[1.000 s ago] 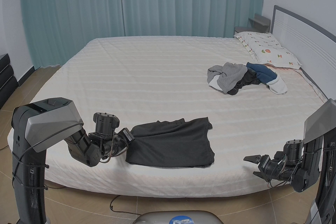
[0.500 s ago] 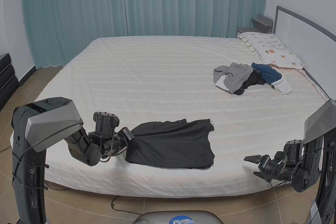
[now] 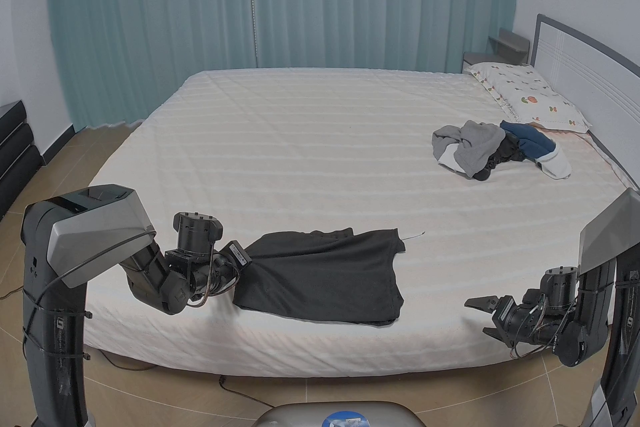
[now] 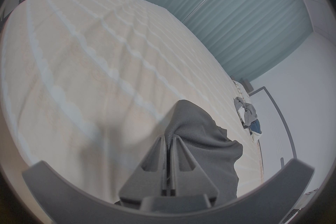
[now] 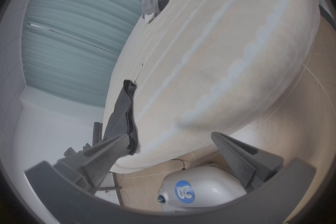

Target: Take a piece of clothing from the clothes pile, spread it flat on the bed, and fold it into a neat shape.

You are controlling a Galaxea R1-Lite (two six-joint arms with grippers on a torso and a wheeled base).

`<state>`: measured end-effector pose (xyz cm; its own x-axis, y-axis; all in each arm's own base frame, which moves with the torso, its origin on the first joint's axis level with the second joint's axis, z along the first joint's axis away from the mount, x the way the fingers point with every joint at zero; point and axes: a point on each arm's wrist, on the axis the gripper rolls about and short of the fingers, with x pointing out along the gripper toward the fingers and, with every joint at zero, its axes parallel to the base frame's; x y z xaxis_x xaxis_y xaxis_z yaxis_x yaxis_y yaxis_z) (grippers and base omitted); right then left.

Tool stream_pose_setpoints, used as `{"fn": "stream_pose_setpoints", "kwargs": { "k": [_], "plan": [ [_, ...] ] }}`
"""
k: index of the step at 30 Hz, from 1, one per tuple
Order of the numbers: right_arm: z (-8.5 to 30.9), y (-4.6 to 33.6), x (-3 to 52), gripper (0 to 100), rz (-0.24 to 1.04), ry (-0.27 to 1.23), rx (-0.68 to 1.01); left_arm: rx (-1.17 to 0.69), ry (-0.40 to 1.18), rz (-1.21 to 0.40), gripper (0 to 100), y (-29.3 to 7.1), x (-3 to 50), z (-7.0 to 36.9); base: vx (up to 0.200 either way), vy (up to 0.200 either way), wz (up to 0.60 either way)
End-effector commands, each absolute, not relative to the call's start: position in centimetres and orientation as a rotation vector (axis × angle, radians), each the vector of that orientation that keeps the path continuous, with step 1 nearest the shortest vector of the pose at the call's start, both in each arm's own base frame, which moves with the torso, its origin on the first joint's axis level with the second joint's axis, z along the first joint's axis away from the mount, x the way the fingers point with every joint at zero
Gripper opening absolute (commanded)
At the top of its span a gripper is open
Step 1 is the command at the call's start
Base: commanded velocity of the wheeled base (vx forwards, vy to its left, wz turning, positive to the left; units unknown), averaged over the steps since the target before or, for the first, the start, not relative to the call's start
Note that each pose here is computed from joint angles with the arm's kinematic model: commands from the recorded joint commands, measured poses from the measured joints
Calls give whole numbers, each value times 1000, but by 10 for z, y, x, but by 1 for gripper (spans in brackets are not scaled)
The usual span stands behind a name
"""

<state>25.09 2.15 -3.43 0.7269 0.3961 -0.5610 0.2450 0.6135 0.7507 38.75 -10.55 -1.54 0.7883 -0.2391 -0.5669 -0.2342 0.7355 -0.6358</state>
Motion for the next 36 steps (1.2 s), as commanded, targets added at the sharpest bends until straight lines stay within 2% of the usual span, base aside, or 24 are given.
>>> {"fn": "stream_pose_setpoints", "kwargs": {
  "k": [1,24,36],
  "plan": [
    [-34,22,252,100,104,773,930,-760,682,1,0,-105,388,-17,0,200,0],
    [-34,22,251,100,102,774,930,-745,731,15,0,-107,380,-20,0,200,0],
    [-34,23,251,100,102,777,926,-719,769,42,0,-112,373,-24,0,0,0]
  ]
}}
